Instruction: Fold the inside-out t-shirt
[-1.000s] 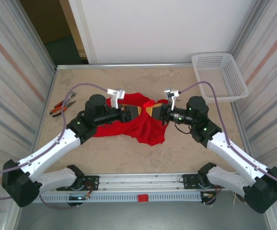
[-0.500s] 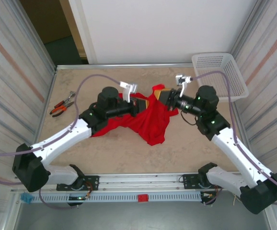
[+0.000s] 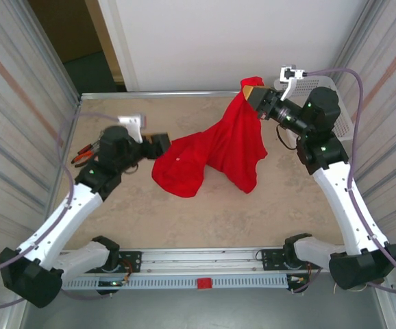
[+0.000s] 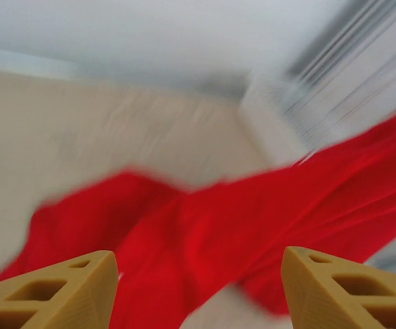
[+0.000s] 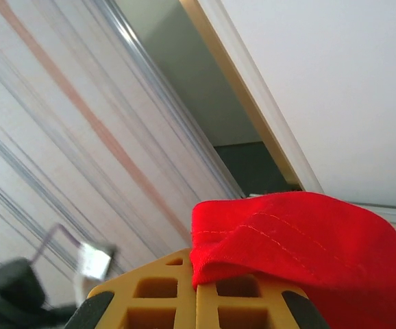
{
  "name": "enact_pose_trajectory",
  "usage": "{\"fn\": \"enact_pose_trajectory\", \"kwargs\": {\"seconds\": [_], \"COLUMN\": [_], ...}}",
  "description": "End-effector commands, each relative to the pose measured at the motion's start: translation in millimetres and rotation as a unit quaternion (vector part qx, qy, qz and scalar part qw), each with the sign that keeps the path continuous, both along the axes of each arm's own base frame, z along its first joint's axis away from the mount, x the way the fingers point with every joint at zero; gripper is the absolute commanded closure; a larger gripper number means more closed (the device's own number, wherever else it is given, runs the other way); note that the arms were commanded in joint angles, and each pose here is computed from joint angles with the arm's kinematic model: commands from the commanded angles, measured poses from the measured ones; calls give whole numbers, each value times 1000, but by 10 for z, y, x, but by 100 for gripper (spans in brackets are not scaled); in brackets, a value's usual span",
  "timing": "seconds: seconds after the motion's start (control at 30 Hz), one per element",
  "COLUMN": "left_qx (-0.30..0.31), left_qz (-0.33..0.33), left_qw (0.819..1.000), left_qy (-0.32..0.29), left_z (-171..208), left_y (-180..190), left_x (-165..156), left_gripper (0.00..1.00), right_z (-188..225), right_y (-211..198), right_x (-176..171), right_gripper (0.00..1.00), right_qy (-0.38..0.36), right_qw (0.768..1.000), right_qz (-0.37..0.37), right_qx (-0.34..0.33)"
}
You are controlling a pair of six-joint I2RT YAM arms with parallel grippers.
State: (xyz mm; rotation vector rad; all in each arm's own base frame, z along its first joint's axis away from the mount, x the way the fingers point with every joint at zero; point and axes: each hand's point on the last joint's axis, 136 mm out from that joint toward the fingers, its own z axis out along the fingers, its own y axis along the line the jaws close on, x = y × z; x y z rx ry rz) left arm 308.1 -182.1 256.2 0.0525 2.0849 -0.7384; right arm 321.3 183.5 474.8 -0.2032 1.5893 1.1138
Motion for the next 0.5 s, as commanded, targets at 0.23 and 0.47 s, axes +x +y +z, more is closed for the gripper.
{"fn": "enact_pose_trajectory", "kwargs": {"seconds": [0.23,0.47], "left_qx": [186,359], "left_qz": [-14,-97], "left_qw": [974,921], "left_qy": [132,120], "left_z": [-1450,-1831], "left_y": [-382,-865], "left_x": [-496,-449], "left_gripper": [32,30], "right_z": [-200,-268], "right_y": [-104,-152], "right_x": [-21,23], "right_gripper": [100,100], "right_qy": [11,19], "right_qw": [1000,999], "right_qz": [-16,-28], "right_qx": [-13,-15]}}
